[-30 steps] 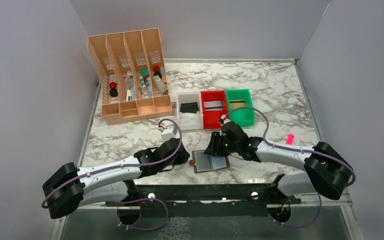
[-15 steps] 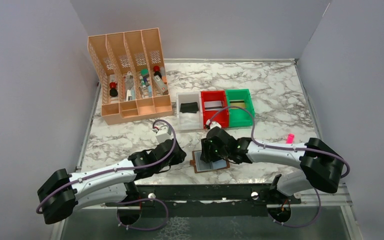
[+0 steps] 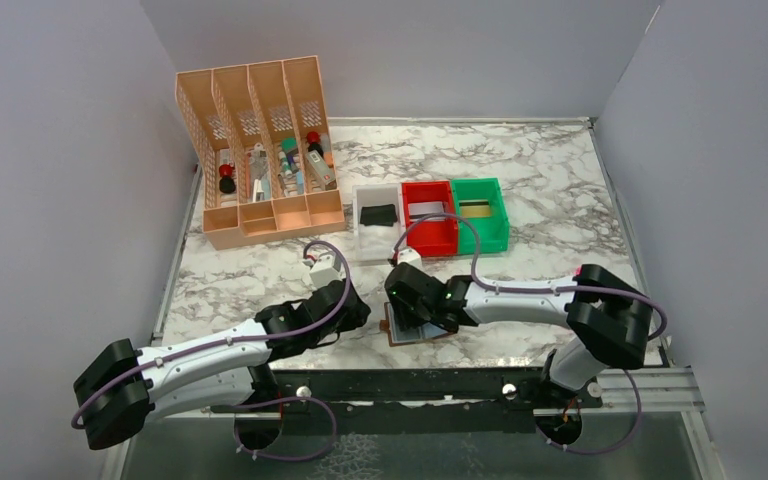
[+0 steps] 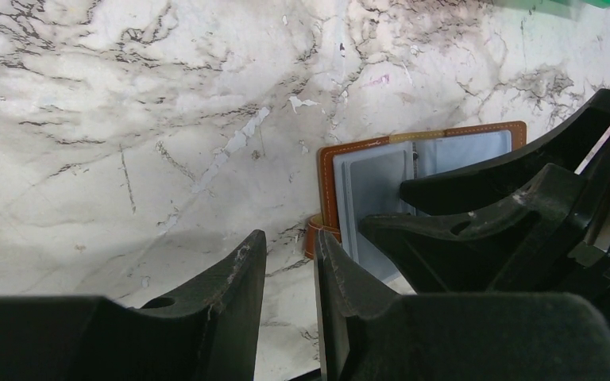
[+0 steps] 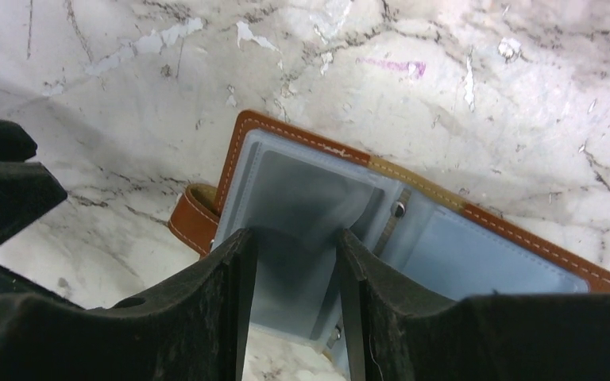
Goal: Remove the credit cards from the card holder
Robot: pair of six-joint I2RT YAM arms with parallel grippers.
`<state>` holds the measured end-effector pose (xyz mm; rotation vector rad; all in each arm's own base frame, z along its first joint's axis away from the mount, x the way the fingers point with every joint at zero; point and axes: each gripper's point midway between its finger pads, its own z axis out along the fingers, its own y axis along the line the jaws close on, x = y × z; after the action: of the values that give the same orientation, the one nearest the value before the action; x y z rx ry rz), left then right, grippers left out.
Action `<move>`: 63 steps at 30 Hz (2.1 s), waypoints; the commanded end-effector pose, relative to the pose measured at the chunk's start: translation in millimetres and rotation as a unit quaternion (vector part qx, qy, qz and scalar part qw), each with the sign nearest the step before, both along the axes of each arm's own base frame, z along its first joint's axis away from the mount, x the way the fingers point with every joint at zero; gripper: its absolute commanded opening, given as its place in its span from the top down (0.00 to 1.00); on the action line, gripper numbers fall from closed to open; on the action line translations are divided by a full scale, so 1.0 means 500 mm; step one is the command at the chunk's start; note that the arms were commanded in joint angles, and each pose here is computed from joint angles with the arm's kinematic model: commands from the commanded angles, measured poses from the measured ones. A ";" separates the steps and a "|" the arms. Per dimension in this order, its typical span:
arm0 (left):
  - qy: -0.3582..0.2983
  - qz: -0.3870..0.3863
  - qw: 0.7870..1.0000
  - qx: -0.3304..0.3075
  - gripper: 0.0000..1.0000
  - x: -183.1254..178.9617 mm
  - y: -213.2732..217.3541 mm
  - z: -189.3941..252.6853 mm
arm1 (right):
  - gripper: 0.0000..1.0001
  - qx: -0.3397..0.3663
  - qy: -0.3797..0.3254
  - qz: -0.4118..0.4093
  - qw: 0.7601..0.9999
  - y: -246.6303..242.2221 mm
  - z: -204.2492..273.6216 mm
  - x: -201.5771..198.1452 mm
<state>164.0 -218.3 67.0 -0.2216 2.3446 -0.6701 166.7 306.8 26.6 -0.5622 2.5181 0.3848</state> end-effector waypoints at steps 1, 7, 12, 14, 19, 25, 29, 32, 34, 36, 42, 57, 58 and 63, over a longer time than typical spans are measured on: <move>-0.009 0.014 1.000 0.001 0.68 0.009 0.010 0.002 | 0.56 -0.081 -0.007 -0.006 0.997 -0.040 -0.051 -0.003; -0.005 0.015 1.000 0.000 0.67 0.006 0.013 -0.003 | 0.74 -0.132 -0.015 -0.034 0.991 -0.069 -0.075 -0.001; -0.006 0.015 1.000 -0.001 0.67 0.006 0.013 -0.002 | 0.84 -0.120 -0.024 -0.048 0.991 -0.069 -0.056 0.004; -0.007 0.015 1.000 -0.001 0.67 0.006 0.012 -0.001 | 0.87 -0.105 -0.027 -0.054 0.993 -0.060 -0.042 0.007; -0.011 0.004 1.000 -0.007 0.67 0.008 0.001 0.006 | 0.97 -0.034 -0.020 -0.054 0.998 -0.015 0.001 0.003; -0.014 -0.028 0.999 -0.031 0.62 0.004 -0.032 0.026 | 0.98 0.073 -0.006 -0.050 0.996 0.045 0.057 -0.006; -0.022 -0.040 0.997 -0.055 0.56 0.005 -0.049 0.046 | 0.98 0.121 0.019 -0.051 0.991 0.074 0.070 -0.016; -0.026 -0.045 0.997 -0.064 0.51 0.007 -0.054 0.056 | 0.98 0.137 0.034 -0.056 0.988 0.082 0.071 -0.014; -0.024 -0.045 0.997 -0.065 0.50 0.007 -0.053 0.057 | 0.98 0.150 0.045 -0.058 0.986 0.084 0.071 -0.012; -0.021 -0.043 0.996 -0.070 0.50 0.007 -0.051 0.056 | 0.98 0.164 0.056 -0.058 0.983 0.087 0.071 -0.009; -0.014 -0.045 0.995 -0.091 0.48 -0.001 -0.052 0.044 | 0.98 0.193 0.083 -0.061 0.976 0.090 0.067 0.003; 0.005 -0.098 0.984 -0.150 0.53 -0.019 -0.114 0.029 | 0.98 0.217 0.110 -0.076 0.967 0.070 0.052 0.019; 0.009 -0.100 0.984 -0.150 0.53 -0.021 -0.117 0.025 | 0.98 0.218 0.111 -0.077 0.967 0.069 0.051 0.019; 0.035 -0.105 0.984 -0.141 0.60 -0.027 -0.126 -0.001 | 0.98 0.215 0.113 -0.082 0.967 0.064 0.044 0.022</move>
<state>152.8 -268.2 60.8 -0.1389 2.3555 -1.0322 176.1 335.9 45.7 -0.1613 2.5671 0.9025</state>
